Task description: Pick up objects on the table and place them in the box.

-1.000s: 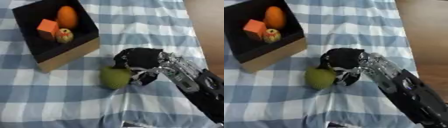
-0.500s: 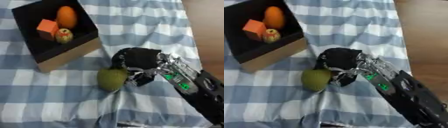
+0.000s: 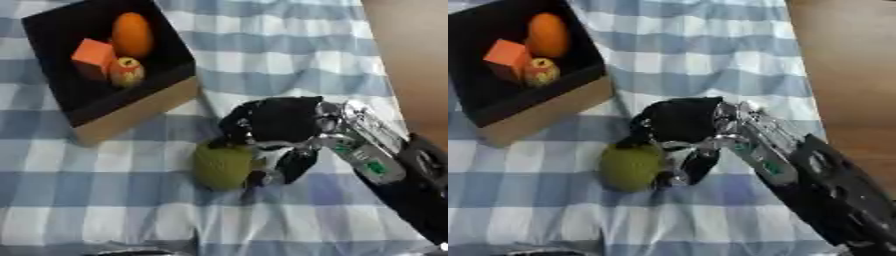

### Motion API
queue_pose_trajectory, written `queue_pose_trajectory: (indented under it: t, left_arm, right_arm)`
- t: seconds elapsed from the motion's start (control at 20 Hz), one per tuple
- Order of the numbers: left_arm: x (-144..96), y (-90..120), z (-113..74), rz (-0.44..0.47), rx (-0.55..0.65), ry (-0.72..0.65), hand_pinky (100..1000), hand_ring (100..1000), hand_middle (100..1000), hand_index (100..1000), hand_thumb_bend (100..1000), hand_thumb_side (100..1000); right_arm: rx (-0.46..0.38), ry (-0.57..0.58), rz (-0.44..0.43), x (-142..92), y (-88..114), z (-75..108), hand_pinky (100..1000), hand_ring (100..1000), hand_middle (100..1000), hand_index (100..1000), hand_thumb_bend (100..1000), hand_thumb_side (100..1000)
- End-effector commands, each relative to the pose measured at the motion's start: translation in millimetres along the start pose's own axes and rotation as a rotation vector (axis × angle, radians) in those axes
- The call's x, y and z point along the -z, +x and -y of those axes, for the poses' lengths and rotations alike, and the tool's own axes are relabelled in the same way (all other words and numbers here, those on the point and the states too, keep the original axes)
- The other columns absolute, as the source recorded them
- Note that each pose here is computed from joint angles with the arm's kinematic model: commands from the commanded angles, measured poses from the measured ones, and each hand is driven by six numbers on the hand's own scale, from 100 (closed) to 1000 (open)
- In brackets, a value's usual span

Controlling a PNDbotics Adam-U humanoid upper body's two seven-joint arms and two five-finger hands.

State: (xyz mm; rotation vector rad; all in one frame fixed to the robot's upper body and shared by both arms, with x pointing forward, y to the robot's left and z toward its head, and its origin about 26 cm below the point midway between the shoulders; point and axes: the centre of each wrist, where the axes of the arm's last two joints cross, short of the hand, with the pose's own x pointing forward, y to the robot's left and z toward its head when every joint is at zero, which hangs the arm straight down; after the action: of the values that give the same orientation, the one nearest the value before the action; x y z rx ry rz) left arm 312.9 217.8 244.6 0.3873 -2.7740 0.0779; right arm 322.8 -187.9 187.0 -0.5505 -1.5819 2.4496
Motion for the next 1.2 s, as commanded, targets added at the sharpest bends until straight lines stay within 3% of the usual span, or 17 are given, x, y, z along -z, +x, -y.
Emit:
queue_pose_trajectory:
  t: [0.05, 0.6, 0.85, 1.2]
  left_arm:
    - [4.7, 4.7, -2.6, 0.029, 0.005, -0.014, 749, 884, 742, 796, 559, 623]
    - [4.2, 4.5, -2.7, 0.026, 0.007, -0.016, 749, 886, 745, 796, 557, 625]
    - [4.2, 4.6, -2.5, 0.025, 0.007, -0.014, 749, 887, 745, 796, 555, 626]
    - [4.4, 4.9, -1.5, 0.023, 0.004, -0.012, 749, 887, 746, 796, 552, 628]
  right_arm:
    - [-0.027, 0.102, 0.037, -7.6, -7.3, 6.2, 910, 889, 717, 1000, 302, 318]
    - [0.093, 0.104, 0.046, -15.1, -5.6, 29.8, 890, 820, 676, 1000, 154, 274]
    - [0.134, 0.096, 0.018, -13.8, -4.8, 31.9, 853, 788, 599, 917, 148, 222]
    - [0.156, 0.093, -0.001, -6.4, -1.2, 29.5, 841, 774, 571, 885, 144, 168]
